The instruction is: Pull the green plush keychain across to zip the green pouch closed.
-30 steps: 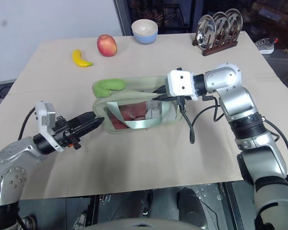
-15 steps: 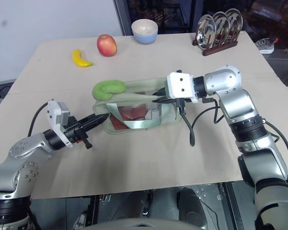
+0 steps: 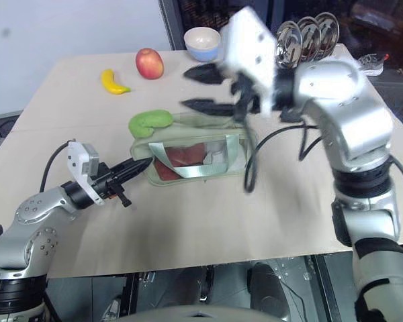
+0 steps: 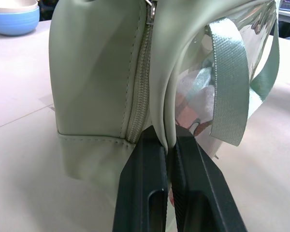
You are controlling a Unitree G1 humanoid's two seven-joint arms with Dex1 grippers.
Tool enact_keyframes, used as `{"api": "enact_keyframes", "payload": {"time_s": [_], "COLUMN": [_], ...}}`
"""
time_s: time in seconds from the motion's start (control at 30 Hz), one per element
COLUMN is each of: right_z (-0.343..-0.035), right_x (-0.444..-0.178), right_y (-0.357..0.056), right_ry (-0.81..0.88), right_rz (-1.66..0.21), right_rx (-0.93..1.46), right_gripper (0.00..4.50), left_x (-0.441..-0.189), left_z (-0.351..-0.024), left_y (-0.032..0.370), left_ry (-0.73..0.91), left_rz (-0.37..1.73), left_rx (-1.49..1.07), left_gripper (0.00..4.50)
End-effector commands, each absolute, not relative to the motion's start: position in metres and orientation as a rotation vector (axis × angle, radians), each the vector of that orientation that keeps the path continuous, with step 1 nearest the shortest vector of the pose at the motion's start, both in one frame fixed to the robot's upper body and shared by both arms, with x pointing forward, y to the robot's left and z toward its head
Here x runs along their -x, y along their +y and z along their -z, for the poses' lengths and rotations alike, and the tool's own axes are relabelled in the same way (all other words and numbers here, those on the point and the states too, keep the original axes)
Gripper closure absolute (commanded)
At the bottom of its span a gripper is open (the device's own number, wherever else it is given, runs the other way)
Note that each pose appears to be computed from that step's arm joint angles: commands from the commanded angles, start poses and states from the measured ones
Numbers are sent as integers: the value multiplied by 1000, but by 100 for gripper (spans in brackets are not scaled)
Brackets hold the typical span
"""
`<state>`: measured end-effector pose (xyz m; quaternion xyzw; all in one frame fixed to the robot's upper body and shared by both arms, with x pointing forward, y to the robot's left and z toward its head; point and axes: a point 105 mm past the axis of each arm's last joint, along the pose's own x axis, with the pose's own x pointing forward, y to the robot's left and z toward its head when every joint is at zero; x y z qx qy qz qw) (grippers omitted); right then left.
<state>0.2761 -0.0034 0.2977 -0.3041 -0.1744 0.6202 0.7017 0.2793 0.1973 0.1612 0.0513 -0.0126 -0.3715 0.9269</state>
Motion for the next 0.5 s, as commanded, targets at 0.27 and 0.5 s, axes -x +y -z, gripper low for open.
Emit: {"api": "enact_keyframes", "payload": {"time_s": [0.27, 0.5], "right_z": [-299, -294], "right_x": [-288, -287], "right_y": [30, 48], "right_ry": [-482, -493], "right_rz": [-1325, -1375], "right_rx": [761, 771], "right_gripper": [254, 254], "left_x": [-281, -281], "left_z": [-171, -169], "left_y": [200, 200], "left_ry": [-70, -67], "left_rz": [746, 744], "left_rx": [-135, -134], "left_gripper": [450, 450]}}
